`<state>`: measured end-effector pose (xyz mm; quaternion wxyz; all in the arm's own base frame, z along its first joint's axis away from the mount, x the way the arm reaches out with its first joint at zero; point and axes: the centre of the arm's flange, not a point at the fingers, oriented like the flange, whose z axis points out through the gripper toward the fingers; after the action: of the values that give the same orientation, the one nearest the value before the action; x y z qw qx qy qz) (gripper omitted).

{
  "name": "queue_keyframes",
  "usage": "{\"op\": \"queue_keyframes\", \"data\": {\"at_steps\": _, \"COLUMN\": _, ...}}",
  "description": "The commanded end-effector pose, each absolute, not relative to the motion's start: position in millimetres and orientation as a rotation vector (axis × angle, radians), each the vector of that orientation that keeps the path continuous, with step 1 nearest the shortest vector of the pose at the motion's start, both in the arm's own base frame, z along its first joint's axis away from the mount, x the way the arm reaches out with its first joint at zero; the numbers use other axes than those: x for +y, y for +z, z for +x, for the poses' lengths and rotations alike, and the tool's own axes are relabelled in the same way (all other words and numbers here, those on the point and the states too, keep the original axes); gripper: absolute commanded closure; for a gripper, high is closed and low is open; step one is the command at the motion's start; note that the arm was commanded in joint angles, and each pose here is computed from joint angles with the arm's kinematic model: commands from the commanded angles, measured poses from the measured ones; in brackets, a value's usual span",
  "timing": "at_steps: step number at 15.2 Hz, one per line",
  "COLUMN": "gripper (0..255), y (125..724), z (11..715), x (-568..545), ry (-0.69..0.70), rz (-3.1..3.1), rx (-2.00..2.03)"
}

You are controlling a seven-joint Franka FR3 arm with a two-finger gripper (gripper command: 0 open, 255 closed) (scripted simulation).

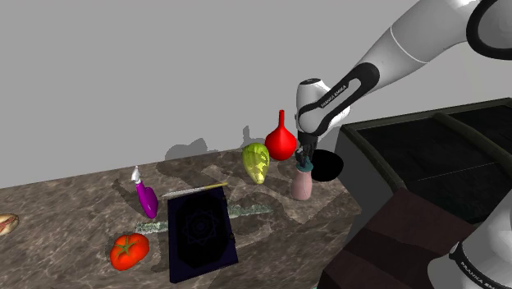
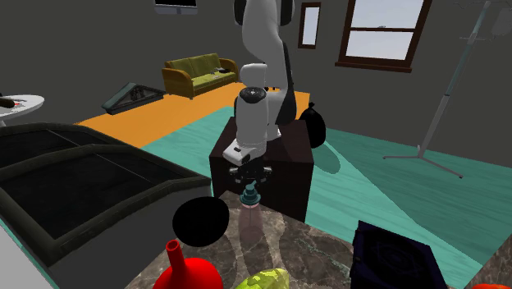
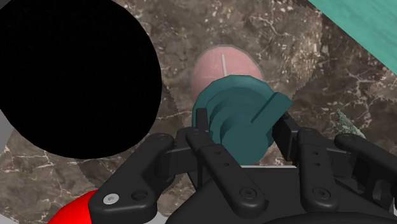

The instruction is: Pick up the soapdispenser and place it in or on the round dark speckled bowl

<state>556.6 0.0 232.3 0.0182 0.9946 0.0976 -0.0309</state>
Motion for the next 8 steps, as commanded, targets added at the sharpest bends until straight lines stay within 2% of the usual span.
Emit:
{"op": "queue_keyframes", "data": {"at_steps": 1, "gripper": 255, "y": 232.1, "z": 556.6, "x": 0.0, "ry": -0.097, "rz": 3.089, "rx": 0.303}}
{"op": "queue_keyframes", "data": {"at_steps": 8, "gripper": 255, "y": 263.8, "z": 556.6, "x": 0.0, "ry": -0.097, "rz": 3.089, "rx": 0.303}}
